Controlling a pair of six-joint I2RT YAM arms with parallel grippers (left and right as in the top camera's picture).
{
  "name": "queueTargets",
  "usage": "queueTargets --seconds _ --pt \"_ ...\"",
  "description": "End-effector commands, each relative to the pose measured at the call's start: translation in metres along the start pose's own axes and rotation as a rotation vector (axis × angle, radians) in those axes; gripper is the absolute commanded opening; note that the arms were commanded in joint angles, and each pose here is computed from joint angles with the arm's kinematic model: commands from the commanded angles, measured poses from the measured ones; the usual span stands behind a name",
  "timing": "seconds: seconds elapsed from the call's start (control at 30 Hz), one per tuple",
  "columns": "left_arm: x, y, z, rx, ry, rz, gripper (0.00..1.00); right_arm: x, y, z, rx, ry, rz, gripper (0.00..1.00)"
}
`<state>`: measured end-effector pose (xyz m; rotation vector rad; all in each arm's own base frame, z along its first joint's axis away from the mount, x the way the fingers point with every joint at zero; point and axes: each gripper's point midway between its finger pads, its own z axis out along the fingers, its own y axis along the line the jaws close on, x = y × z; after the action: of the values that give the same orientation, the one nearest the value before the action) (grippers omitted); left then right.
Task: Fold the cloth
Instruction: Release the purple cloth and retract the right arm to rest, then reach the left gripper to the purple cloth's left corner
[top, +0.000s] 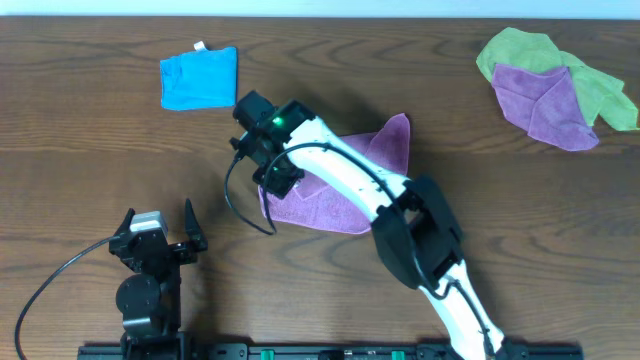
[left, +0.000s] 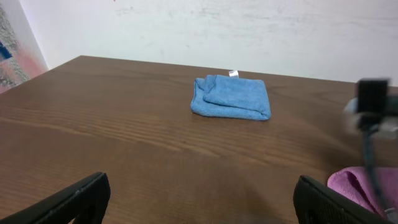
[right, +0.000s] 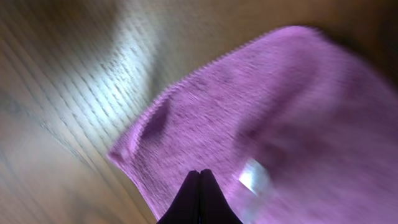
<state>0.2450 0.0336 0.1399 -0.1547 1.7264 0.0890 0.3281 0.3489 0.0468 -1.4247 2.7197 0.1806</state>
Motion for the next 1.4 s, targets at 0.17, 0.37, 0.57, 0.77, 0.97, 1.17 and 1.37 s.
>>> queueTargets --seconds 0.17,0.37,0.57,0.77,0.97,1.17,1.37 --pt "0.019 0.002 0.0 -0.012 0.062 0.019 0.95 0.031 -0.053 -0.07 0.153 0.011 0.045 0.02" --pt "0.019 0.002 0.0 -0.012 0.062 0.019 0.95 0.062 -0.077 -0.12 0.199 -0.008 0.158 0.01" --pt "0.019 0.002 0.0 -0.012 0.062 0.019 0.95 0.098 -0.076 -0.202 0.342 -0.162 0.191 0.02" --pt "0.019 0.002 0.0 -0.012 0.062 0.019 0.96 0.169 -0.046 -0.233 0.361 -0.284 0.235 0.01" --pt "0.018 0.002 0.0 -0.012 0.056 0.018 0.95 0.257 -0.006 -0.243 0.346 -0.386 0.317 0.01" --pt "0.004 -0.045 -0.005 0.261 0.024 -0.164 0.95 0.312 0.028 -0.249 0.236 -0.495 0.454 0.44" --pt "-0.01 -0.133 -0.062 0.865 0.237 -0.591 0.95 0.319 0.048 -0.258 0.134 -0.584 0.464 0.99"
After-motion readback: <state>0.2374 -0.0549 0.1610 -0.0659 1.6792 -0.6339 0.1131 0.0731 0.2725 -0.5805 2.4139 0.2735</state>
